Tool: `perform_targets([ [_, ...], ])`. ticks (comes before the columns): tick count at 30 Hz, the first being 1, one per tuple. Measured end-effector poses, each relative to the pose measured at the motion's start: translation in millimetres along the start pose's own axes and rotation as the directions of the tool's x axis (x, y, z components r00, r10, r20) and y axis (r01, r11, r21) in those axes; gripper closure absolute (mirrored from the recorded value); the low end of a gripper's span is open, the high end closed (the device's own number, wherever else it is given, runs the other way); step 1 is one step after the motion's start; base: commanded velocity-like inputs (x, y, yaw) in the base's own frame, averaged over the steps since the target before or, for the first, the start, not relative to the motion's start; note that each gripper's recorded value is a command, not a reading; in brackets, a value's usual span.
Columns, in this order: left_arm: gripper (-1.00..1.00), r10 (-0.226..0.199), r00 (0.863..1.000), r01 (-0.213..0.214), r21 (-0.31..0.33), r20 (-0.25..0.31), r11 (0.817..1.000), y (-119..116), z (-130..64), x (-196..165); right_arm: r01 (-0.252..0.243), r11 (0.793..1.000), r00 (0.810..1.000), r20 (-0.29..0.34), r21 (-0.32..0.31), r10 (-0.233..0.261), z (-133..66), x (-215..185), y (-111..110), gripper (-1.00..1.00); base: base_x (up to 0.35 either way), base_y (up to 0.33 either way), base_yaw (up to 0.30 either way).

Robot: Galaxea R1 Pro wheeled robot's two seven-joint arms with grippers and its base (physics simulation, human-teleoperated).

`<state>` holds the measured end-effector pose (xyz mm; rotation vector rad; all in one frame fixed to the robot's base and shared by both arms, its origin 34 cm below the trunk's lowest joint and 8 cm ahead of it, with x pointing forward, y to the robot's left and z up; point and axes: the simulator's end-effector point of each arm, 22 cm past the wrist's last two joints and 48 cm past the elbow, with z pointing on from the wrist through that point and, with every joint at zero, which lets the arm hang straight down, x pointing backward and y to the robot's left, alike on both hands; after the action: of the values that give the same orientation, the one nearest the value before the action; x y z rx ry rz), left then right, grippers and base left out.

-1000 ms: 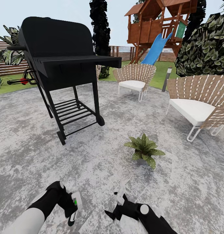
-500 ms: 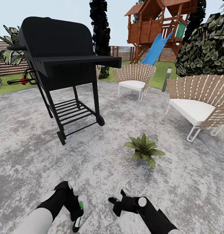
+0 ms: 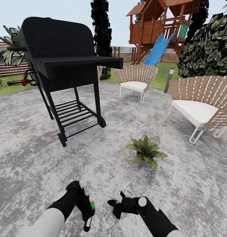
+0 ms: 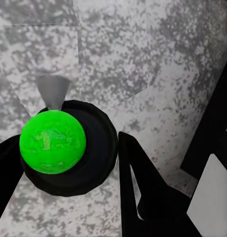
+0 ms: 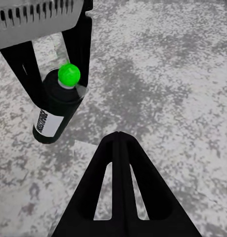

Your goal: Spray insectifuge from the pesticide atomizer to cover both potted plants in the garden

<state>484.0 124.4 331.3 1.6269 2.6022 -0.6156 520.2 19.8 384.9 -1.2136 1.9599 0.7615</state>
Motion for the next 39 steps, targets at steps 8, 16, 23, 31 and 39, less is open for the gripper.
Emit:
perform_targets([
  [8, 1.00, 0.006, 1.000, -0.007, 0.014, 0.023, 1.000, -5.3, 0.2, -12.1, 0.004, 1.000, 1.000, 0.002, 0.001, -0.004, -0.2, -2.3, -1.9, 1.00, 0.000, 0.000, 0.000],
  [16, 1.00, 0.018, 0.999, -0.019, 0.025, 0.049, 0.999, -12.5, 1.3, -28.8, 0.005, 1.000, 1.000, 0.004, 0.002, -0.005, -0.3, -3.4, -2.7, 1.00, 0.000, 0.000, 0.000],
  [23, 1.00, 0.003, 0.996, -0.007, 0.043, 0.091, 0.999, -16.8, 1.0, -38.4, 0.005, 1.000, 1.000, 0.005, 0.002, -0.005, -0.3, -3.6, -2.7, 1.00, 0.000, 0.000, 0.000],
  [31, 1.00, -0.009, 0.992, 0.001, 0.057, 0.127, 0.998, -19.8, 0.0, -47.1, 0.006, 1.000, 1.000, 0.005, 0.002, -0.006, -0.3, -3.5, -2.7, 1.00, 0.000, 0.000, 0.000],
  [39, 1.00, -0.004, 0.987, -0.008, 0.070, 0.159, 0.997, -27.4, 0.4, -62.9, 0.006, 1.000, 1.000, 0.004, 0.002, -0.006, -0.3, -3.3, -2.6, 1.00, 0.000, 0.000, 0.000],
])
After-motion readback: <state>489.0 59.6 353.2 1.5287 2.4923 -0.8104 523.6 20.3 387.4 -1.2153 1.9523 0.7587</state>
